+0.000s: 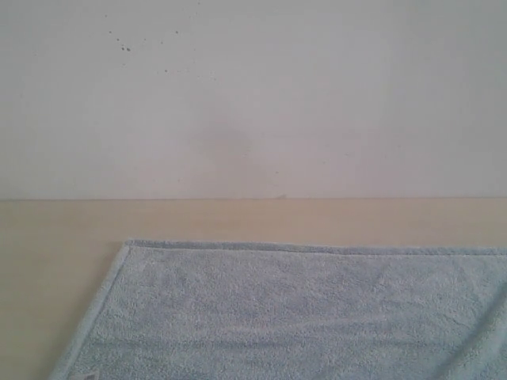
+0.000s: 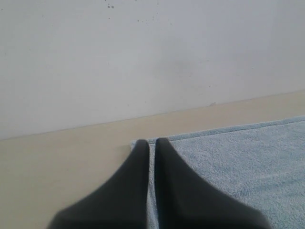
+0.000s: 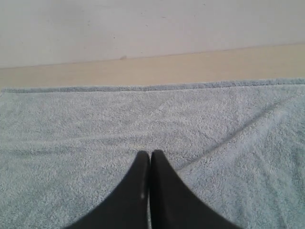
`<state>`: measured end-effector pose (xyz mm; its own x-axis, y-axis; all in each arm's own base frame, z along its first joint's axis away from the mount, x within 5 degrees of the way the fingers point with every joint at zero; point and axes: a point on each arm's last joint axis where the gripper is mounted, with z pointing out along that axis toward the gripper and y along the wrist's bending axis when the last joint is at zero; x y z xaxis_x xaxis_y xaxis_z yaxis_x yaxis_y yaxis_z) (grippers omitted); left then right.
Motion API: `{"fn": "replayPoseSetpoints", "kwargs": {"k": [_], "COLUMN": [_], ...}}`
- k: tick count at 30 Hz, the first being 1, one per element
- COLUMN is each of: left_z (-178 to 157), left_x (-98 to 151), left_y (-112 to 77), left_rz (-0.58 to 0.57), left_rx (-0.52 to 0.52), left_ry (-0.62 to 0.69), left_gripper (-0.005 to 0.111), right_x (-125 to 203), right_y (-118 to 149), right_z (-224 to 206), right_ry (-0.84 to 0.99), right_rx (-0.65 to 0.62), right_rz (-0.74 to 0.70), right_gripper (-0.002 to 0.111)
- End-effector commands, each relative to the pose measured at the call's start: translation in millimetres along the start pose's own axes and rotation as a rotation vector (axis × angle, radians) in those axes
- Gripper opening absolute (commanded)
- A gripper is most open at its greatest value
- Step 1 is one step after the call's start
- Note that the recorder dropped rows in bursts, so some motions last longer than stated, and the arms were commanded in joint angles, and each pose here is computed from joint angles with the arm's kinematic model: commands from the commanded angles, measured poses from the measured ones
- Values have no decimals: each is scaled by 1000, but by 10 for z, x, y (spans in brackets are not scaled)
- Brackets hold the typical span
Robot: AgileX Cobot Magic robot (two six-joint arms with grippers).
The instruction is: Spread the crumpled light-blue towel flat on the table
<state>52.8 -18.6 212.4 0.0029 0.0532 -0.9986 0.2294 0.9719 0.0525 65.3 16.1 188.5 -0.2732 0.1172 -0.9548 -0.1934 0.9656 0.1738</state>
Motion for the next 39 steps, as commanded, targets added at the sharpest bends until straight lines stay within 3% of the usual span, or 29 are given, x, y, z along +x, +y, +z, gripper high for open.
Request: {"fn": "replayPoseSetpoints", "kwargs": {"k": [1, 5, 13, 16, 23, 29, 31, 39], "left_z": [0, 0, 0, 0, 0, 0, 0, 0], "left_x": [8, 8, 8, 8, 6, 6, 6, 6], "left_y": [0, 0, 0, 0, 4, 3, 3, 3], "left_rz": [-18, -18, -18, -18, -18, -18, -18, -18], "left_rx": [-1, -1, -1, -1, -5, -5, -5, -5], "left_ry": [-1, -1, -1, -1, -4, -3, -3, -3], "left_gripper": [4, 4, 4, 4, 4, 4, 4, 4], "right_x": [-12, -13, -11, -14, -107, 95, 99, 96], "right_y": [2, 12, 11, 10, -10, -71, -79, -78], "right_z": [4, 4, 4, 1, -138, -121, -122, -122], "right_ry": [-20, -19, -17, -23, -213, 12, 20, 15], "right_rx": [-3, -16, -16, -15, 16, 93, 101, 99], "right_rz": [46, 302, 329, 281, 9, -50, -113, -110], "right_gripper": [0, 0, 0, 0, 0, 0, 0, 0]}}
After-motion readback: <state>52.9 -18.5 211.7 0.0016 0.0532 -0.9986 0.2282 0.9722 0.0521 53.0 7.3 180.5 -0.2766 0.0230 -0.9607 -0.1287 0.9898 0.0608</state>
